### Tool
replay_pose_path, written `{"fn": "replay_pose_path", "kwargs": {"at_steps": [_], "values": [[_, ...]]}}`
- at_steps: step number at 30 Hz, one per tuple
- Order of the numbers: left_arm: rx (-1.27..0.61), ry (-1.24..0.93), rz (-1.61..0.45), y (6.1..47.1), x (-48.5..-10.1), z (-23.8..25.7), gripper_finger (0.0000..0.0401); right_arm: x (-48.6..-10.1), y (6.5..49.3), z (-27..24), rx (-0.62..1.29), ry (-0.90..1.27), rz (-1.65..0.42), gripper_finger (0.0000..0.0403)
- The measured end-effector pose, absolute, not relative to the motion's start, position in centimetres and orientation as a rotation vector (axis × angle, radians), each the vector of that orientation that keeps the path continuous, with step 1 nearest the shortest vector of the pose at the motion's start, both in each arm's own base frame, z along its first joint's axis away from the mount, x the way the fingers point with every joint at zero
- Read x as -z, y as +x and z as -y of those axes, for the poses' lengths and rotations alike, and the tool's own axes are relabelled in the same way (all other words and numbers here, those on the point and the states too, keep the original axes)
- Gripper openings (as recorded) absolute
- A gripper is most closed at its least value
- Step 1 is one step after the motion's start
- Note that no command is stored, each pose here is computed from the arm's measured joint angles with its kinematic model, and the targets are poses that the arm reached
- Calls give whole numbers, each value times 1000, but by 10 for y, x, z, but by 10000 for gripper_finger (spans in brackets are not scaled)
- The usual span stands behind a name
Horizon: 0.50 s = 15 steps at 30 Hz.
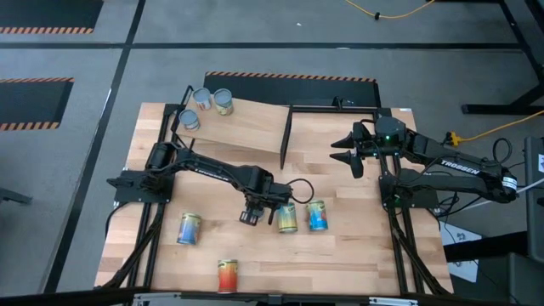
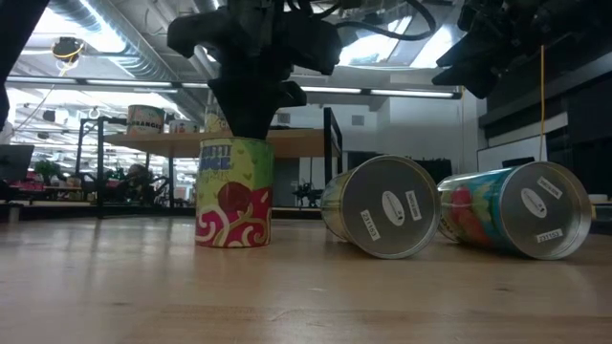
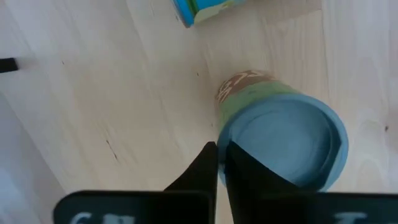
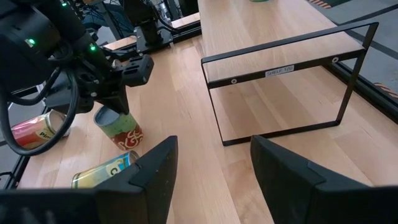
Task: Pick and place cans onto a shelf
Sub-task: Put the canned spaghetti on the shelf aligned with the other canned chicken
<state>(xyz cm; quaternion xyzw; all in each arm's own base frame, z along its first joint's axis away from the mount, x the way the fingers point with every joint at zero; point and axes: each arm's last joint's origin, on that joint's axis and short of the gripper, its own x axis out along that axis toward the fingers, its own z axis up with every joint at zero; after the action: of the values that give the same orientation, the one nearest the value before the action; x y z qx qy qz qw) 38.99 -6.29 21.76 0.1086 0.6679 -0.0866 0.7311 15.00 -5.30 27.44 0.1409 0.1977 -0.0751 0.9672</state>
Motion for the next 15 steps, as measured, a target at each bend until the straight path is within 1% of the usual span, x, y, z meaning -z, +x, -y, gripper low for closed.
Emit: {"fn": "replay_pose_path", "kwargs": {"at_steps": [3,6,10,15], "values": [[213,260,-1479,387,-220,62,18,-274,150,53,152,285,-400,207],[220,266,-1483,382,-228,57,15,-274,150,53,152,285,-400,207],[183,238,-1435,373,-254,40,7,-274,150,53,152,284,-399,207],[115,188,-1381,354,-288,12,13,-275,150,53,152,285,-399,207]]}}
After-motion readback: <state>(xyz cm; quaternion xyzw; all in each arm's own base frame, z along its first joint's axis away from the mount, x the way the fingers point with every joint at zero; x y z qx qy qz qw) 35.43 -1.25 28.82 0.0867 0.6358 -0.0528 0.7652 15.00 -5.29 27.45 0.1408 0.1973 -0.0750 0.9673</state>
